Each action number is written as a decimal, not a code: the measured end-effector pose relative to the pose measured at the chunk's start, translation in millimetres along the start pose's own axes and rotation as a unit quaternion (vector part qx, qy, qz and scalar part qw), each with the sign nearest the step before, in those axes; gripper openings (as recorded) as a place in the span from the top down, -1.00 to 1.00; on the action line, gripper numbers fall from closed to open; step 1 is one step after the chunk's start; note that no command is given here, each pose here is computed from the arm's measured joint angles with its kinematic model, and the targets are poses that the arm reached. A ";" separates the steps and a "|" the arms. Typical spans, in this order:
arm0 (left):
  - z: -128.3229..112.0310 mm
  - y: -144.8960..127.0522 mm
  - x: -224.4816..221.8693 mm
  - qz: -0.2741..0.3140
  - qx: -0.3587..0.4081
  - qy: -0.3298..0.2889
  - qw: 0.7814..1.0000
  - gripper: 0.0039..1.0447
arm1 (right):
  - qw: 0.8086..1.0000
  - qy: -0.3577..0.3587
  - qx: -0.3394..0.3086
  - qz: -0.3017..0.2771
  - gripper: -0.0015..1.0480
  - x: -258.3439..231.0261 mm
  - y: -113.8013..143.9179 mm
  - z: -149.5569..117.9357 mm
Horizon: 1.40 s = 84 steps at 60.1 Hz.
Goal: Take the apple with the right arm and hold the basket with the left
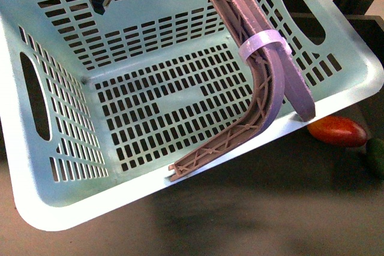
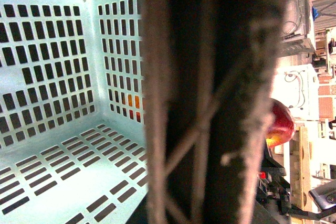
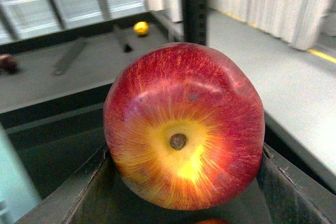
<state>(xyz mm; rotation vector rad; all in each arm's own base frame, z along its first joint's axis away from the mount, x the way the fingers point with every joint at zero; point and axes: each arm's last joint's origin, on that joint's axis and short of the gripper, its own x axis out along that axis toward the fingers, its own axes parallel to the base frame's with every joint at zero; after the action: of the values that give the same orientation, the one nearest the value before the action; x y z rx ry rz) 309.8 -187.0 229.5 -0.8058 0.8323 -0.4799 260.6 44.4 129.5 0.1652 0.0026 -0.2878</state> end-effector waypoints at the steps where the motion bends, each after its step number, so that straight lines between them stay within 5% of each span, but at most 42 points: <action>1: 0.0 0.1 0.1 0.001 0.000 -0.001 1.000 0.92 | 1.000 0.004 0.008 0.018 -0.28 -0.9 2.3 0.9; 14: -0.6 -0.4 0.2 -0.002 0.000 0.003 1.000 0.92 | 0.986 0.036 0.116 0.110 -0.28 -5.6 5.1 6.2; 31: -0.2 -0.2 0.2 -0.001 0.000 0.001 1.000 0.92 | 0.945 0.066 0.250 0.201 -0.27 -10.3 4.5 9.1; 63: 0.0 0.0 0.1 0.001 0.001 -0.001 1.000 0.92 | 0.916 0.151 0.229 0.293 -0.27 -18.9 26.4 -4.6; 76: -0.1 0.0 0.1 0.000 0.000 0.000 1.000 0.92 | 0.918 0.150 0.220 0.294 -0.84 -18.6 26.5 -4.8; 84: -0.3 0.1 0.3 0.001 0.002 -0.001 1.000 0.92 | 0.918 0.150 0.218 0.295 -0.83 -18.6 26.6 -4.8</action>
<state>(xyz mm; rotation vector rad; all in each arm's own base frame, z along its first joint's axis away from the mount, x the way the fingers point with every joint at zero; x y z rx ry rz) 309.8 -187.3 229.2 -0.8012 0.8305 -0.4800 250.4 75.7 129.6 0.6407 0.1914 0.3509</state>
